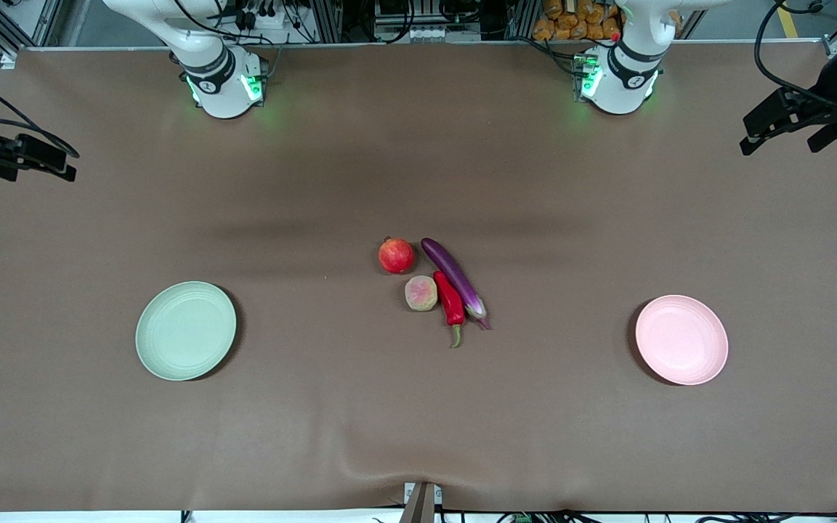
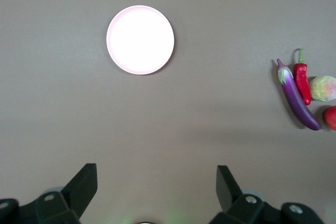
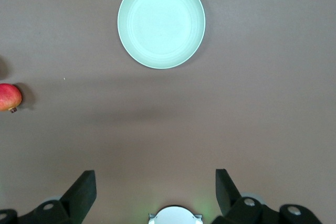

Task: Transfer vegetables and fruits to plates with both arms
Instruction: 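Reach the right gripper to the apple while the left gripper reaches the eggplant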

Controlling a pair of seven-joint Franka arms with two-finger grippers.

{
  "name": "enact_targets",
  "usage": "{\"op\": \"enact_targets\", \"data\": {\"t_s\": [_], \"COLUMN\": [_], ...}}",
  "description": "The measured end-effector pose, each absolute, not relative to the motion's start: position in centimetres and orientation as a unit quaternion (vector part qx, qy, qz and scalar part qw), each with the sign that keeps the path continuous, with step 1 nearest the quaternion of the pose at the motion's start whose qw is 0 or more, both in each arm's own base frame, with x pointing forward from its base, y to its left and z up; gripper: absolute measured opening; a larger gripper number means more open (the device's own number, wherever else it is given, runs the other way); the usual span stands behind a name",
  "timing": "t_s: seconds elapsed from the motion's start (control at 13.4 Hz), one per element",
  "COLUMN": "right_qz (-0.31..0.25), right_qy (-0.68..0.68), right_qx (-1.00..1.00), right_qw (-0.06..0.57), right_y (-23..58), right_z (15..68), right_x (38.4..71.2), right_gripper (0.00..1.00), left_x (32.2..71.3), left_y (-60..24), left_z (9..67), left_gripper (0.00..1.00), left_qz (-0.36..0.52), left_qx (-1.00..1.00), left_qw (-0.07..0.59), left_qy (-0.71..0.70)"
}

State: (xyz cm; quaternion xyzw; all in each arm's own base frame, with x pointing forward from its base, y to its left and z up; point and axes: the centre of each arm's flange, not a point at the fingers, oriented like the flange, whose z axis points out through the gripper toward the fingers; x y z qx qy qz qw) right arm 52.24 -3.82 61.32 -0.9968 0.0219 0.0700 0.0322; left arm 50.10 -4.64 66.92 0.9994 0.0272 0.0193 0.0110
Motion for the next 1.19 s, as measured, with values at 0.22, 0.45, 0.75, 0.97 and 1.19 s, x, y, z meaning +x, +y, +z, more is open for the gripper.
{"op": "enact_targets", "data": {"t_s": [0.22, 0.45, 0.75, 0.97, 1.19], "right_qz": [0.074, 0.083, 0.072, 0.067, 0.064], "right_qy": [0.024, 0.028, 0.034, 0.032, 0.029], "right_qx": [-0.996, -0.996, -0.996, -0.997, -0.997], "right_qw": [0.033, 0.033, 0.032, 0.032, 0.031], "right_y": [-4.0, -4.5, -5.2, -5.0, -4.7], "right_z": [61.7, 61.6, 63.4, 63.9, 64.1], "right_x": [52.0, 51.7, 51.5, 51.6, 51.6], "right_gripper": [1.00, 1.00, 1.00, 1.00, 1.00], "left_x": [50.4, 50.4, 50.4, 50.4, 50.4], "left_y": [-4.5, -4.4, -4.3, -4.3, -4.4], "left_z": [66.8, 67.1, 67.1, 66.5, 66.3], "left_gripper": [1.00, 1.00, 1.00, 1.00, 1.00], "left_qz": [0.019, 0.023, 0.007, -0.008, -0.013], "left_qx": [0.999, 0.999, 1.000, 1.000, 1.000], "left_qw": [0.005, 0.003, 0.001, 0.000, -0.001], "left_qy": [0.028, 0.028, 0.028, 0.028, 0.027]}}
